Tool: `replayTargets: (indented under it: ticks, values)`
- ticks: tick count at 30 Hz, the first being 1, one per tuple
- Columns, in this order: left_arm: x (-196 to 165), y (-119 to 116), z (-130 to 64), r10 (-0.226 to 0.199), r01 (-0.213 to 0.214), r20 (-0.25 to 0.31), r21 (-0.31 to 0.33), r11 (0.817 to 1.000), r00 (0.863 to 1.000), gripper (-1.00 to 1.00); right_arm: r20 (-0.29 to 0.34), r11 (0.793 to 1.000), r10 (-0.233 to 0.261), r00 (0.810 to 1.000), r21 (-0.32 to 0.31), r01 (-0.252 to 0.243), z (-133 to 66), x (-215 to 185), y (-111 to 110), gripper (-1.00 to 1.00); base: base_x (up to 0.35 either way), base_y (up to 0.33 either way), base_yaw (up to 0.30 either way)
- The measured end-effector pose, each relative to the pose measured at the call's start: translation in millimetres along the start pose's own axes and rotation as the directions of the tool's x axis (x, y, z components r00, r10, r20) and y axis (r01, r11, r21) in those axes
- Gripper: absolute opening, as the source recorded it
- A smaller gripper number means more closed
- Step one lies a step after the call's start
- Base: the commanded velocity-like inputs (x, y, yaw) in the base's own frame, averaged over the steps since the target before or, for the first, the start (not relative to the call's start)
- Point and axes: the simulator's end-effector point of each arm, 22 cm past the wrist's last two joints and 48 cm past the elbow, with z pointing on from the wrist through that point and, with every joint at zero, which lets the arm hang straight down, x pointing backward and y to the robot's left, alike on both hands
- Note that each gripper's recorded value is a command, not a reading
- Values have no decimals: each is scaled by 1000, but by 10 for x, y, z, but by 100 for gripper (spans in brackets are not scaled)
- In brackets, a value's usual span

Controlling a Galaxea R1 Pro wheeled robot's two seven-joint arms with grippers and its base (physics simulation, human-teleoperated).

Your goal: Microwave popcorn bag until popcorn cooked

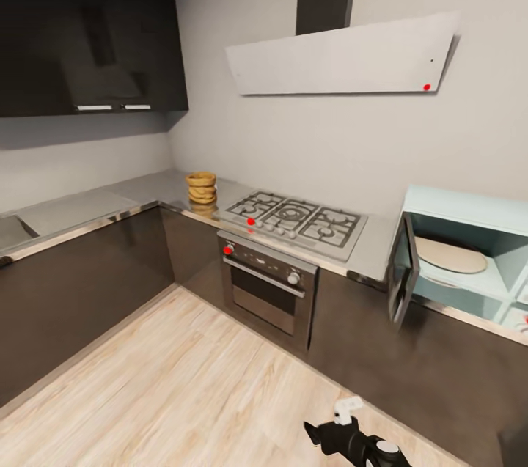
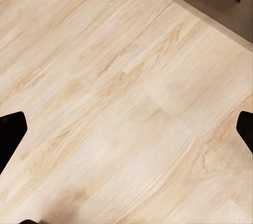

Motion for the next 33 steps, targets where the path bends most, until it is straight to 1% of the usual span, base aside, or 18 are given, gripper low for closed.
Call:
replayTargets:
  ticks: [4, 7, 11, 14, 16, 19, 20, 21, 23, 26, 29, 32, 33]
  values:
    - [-5, 6, -45, 3, -3, 1, 0, 1000, 1000, 100, 1, 1000, 0, 1000, 2, 0, -38, -22, 11, 100, 315, 49, 9]
    - [-13, 17, -76, 2, -2, 1, -2, 1000, 1000, 100, 0, 1000, 1, 1000, 5, -1, -62, -33, 13, 100, 78, 17, 1]
    - [-11, 4, -120, 1, -1, 1, -1, 1000, 1000, 100, -28, 1000, 13, 1000, 12, -13, -99, 80, 15, 100, 192, 3, 0]
    - [-15, 26, -152, 1, -1, 1, -4, 1000, 1000, 100, -120, 999, 45, 992, 37, -40, -164, 530, -24, 100, 304, 36, 0]
    - [-8, 31, -172, -1, 1, 0, -4, 1000, 1000, 100, -215, 995, 79, 973, 75, -64, -271, 1015, -78, 100, 126, 15, 0]
    - [3, 38, -203, -5, 5, -2, -4, 1000, 1000, 100, -263, 992, 98, 960, 102, -73, -391, 1287, -137, 100, 32, 4, 0]
    - [28, 48, -215, -7, 7, -5, -4, 1000, 1000, 100, -283, 991, 106, 953, 110, -78, -460, 1438, -143, 100, 11, 1, 0]
    - [35, 46, -226, -8, 8, -6, -1, 1000, 1000, 100, -286, 991, 109, 952, 112, -80, -481, 1464, -141, 100, 5, 1, 0]
    - [60, -13, -250, -5, 5, -9, 26, 1000, 1000, 100, -288, 990, 110, 951, 114, -80, -528, 1531, -130, 100, 9, 55, 0]
    - [82, -67, -285, -1, 2, -11, 55, 999, 1000, 100, -290, 990, 116, 950, 114, -86, -629, 1699, -80, 100, 135, 249, 0]
    - [88, -72, -315, -1, 2, -11, 58, 998, 1000, 100, -287, 989, 121, 950, 113, -91, -667, 1731, -37, 100, 178, 260, 0]
    - [90, -72, -342, -2, 2, -11, 59, 998, 1000, 100, -288, 989, 122, 950, 112, -94, -685, 1733, 3, 100, 54, 78, 50]
    - [92, -72, -351, -2, 3, -12, 59, 998, 1000, 100, -290, 988, 123, 949, 122, -91, -699, 1748, -7, 100, 12, 17, 197]
